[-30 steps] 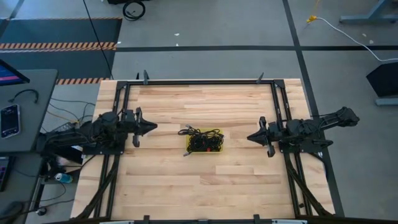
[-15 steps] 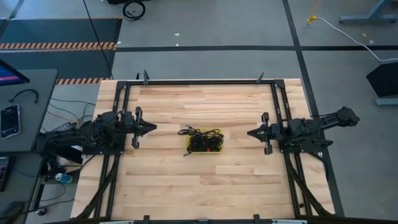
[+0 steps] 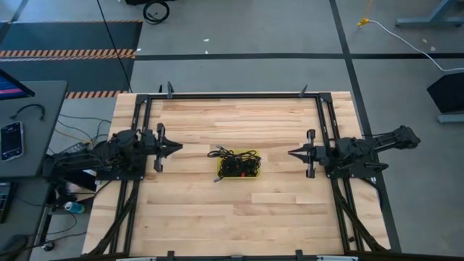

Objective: Pick and place USB-C Cables
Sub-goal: Return to Home Position

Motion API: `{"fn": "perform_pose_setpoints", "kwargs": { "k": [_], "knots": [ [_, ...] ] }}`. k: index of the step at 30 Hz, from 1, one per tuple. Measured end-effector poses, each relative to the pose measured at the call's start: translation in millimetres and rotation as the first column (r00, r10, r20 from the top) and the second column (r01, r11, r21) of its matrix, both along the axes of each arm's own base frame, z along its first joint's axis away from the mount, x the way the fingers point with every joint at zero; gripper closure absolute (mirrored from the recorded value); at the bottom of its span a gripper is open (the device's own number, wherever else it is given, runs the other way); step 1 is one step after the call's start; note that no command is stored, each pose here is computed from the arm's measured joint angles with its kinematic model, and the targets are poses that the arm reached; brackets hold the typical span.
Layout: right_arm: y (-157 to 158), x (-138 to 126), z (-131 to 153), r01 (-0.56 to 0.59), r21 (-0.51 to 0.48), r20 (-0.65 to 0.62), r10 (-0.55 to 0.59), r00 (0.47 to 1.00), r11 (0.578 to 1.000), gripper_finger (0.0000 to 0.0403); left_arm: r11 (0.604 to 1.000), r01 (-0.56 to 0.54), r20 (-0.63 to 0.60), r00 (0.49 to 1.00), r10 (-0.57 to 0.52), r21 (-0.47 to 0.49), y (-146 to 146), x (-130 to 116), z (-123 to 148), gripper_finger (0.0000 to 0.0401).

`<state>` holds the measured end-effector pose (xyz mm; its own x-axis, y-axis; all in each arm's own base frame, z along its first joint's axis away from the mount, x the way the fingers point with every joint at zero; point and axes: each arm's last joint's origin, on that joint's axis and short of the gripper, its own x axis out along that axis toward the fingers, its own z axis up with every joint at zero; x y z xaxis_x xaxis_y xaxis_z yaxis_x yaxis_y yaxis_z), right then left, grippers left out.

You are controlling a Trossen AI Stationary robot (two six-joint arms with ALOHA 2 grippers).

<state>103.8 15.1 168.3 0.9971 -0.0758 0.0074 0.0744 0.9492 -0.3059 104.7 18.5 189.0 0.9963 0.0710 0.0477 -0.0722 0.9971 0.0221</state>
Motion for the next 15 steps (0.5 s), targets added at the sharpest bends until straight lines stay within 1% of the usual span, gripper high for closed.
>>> {"fn": "perform_pose_setpoints", "kwargs": {
  "k": [6,8,10,12,15],
  "knots": [
    [-11,1,1,0.135,-0.002,0.010,-0.135,0.991,0.991,0.0379,1.000,0.000,0.003,1.000,0.000,-0.003,0,0,0,0.0365],
    [-13,1,2,0.131,0.002,0.025,-0.131,0.991,0.991,0.0379,1.000,0.000,0.003,1.000,0.000,-0.003,0,0,0,0.0365],
    [-14,1,4,0.062,0.014,0.040,-0.062,0.997,0.998,0.0379,1.000,0.000,0.003,1.000,0.000,-0.003,0,0,0,0.0365],
    [-12,2,4,-0.045,0.038,0.042,0.043,0.998,0.998,0.0379,1.000,0.000,0.005,1.000,0.000,-0.003,0,0,0,0.0365],
    [-8,2,1,-0.195,0.093,0.017,0.194,0.981,0.976,0.0379,1.000,0.000,0.009,1.000,0.000,-0.002,0,0,1,0.0365]
  ]
}}
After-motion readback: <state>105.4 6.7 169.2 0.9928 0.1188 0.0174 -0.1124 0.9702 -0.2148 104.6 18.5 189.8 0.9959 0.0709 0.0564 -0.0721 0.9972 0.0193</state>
